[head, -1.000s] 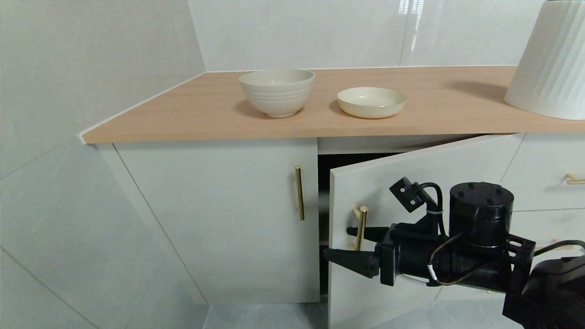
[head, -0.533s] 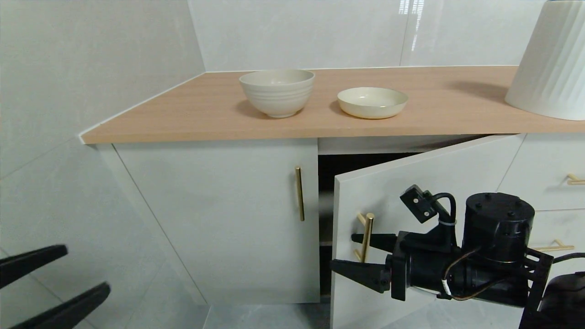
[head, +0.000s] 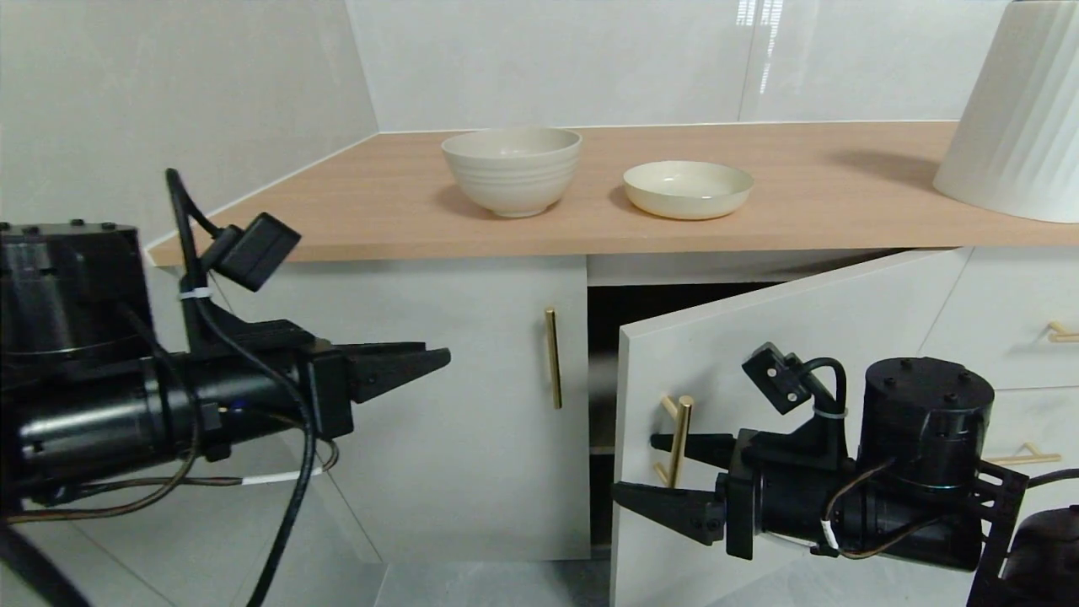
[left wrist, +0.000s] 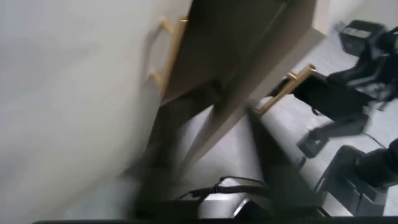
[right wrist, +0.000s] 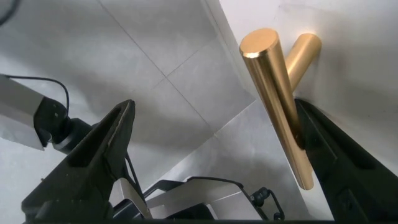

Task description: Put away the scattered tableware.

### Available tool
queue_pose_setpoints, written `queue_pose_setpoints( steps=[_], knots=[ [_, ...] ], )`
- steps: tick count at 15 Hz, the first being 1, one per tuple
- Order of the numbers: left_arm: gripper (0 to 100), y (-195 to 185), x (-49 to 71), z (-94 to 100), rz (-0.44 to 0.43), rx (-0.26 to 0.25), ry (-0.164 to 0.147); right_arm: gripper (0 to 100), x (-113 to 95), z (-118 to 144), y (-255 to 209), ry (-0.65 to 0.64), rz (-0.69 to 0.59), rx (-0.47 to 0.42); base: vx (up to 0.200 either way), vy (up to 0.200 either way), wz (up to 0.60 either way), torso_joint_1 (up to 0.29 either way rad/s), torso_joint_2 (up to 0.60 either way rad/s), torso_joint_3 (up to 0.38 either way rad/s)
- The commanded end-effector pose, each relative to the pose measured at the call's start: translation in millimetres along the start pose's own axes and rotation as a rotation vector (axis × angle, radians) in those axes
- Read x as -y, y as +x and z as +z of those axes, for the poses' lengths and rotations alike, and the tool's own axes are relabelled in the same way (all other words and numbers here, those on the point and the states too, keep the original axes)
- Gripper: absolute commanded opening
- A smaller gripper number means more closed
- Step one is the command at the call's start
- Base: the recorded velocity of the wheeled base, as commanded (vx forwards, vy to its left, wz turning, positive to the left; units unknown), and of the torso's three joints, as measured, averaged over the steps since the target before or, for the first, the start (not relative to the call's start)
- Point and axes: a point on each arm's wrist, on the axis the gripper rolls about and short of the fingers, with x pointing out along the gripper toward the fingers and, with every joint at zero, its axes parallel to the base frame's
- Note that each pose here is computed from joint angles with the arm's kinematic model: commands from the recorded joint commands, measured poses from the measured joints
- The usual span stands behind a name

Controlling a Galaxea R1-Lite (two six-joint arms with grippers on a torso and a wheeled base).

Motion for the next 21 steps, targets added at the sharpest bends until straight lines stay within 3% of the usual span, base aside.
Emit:
queue_pose_setpoints(
  steps=[1, 3, 5, 7, 10, 14, 17, 21],
  knots=[
    [0, 46, -10.9, -12.0, -0.04, -0.068, -0.016, 100, -3, 3, -4, -0.008, 0.001, 0.014, 0.0, 0.0, 0.0, 0.0, 0.0, 0.0],
    [0, 66, -4.1, -22.2, -0.099, -0.055, 0.013, 100, -3, 3, -4, -0.007, 0.0, 0.013, 0.0, 0.0, 0.0, 0.0, 0.0, 0.0],
    [0, 91, 3.8, -42.4, -0.16, -0.097, 0.021, 100, -2, 2, -4, -0.006, -0.002, 0.012, 0.0, 0.0, 0.0, 0.0, 0.0, 0.0],
    [0, 126, -0.6, -60.0, -0.19, -0.119, 0.025, 100, -3, 2, -4, -0.007, -0.001, 0.013, 0.0, 0.0, 0.0, 0.0, 0.0, 0.0],
    [0, 155, 1.5, -64.6, -0.228, -0.095, 0.047, 100, -2, -1, -5, -0.002, -0.006, 0.001, 0.0, 0.0, 0.0, 0.0, 0.0, 0.0],
    [0, 164, 25.8, -68.8, -0.295, -0.109, 0.058, 100, -1, -2, -5, -0.021, -0.008, 0.0, 0.0, 0.0, 0.0, 0.0, 0.0, 0.0],
    [0, 171, 35.7, -66.4, -0.323, -0.1, 0.061, 100, 0, -1, -6, -0.028, -0.016, 0.004, 0.0, 0.0, 0.0, 0.0, 0.0, 0.0],
    [0, 173, 43.1, -64.3, -0.345, -0.092, 0.07, 100, 20, 9, -21, -0.065, -0.109, 0.052, 0.0, 0.0, 0.0, 0.0, 0.0, 0.0]
  ],
)
